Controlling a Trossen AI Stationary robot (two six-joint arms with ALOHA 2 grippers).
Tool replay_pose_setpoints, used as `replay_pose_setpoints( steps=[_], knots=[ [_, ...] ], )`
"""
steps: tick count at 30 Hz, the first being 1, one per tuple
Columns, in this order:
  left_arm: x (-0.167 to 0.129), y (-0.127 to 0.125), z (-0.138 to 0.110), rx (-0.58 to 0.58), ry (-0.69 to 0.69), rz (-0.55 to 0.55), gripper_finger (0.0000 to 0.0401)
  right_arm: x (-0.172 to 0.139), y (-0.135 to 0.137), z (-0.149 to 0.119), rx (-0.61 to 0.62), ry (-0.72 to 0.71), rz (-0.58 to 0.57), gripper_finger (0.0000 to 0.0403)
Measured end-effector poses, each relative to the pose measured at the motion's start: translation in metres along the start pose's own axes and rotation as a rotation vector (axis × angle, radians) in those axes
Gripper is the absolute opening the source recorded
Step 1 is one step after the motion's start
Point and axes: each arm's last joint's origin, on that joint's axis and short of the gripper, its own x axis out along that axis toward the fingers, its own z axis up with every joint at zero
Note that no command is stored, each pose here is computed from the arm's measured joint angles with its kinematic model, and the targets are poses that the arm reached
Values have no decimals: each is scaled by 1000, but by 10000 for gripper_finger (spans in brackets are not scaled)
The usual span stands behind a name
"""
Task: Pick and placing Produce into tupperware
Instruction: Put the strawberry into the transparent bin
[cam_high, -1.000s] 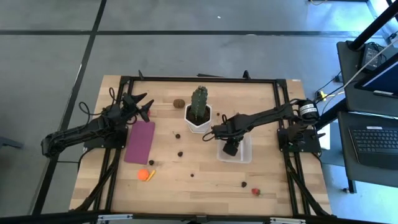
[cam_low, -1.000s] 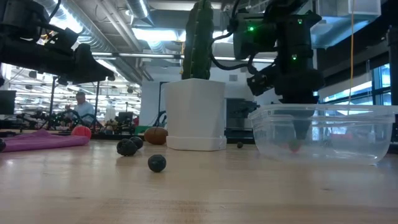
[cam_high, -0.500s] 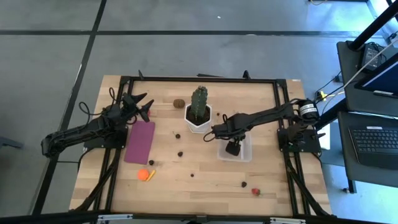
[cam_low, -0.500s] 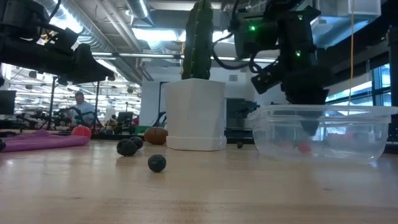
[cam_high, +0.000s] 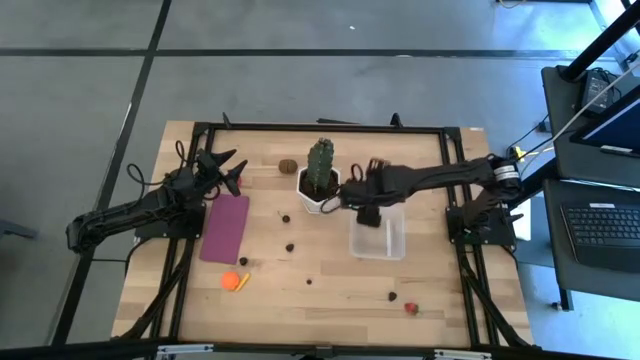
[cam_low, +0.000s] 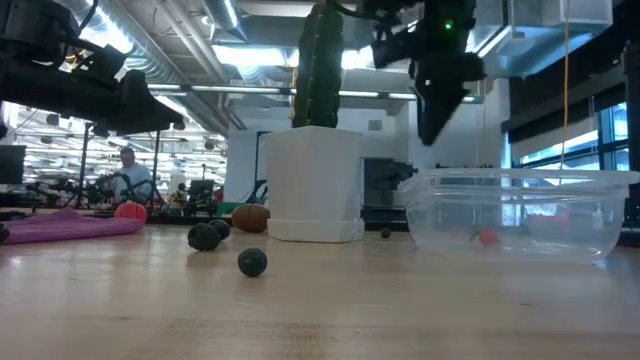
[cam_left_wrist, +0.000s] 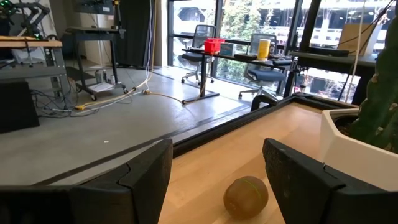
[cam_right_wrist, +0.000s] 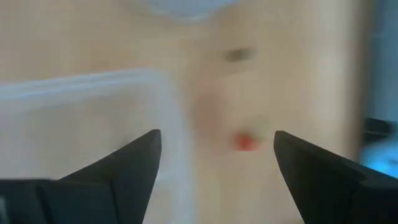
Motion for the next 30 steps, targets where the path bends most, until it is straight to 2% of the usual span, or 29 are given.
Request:
replay_pose_setpoints(
  steps=[3,5,12,15,22,26,30],
  knots=[
    [0,0,0,3,0,0,244,-14,-19,-8,47,-38,-178,312],
    [0,0,0,24,0,0,244,-21,-31,-17,83,-64,-256,312],
    [0,0,0,53,0,0,244,-21,-64,-51,192,-130,-279,312],
    [0,0,0,53,0,0,244,-10,-76,-64,254,-135,-214,312],
    [0,0,0,52,0,0,244,36,-93,-73,310,-198,96,312],
    [0,0,0,52,0,0,244,61,-105,-79,348,-172,83,312],
    [0,0,0,52,0,0,244,72,-115,-83,366,-159,47,312]
  ],
)
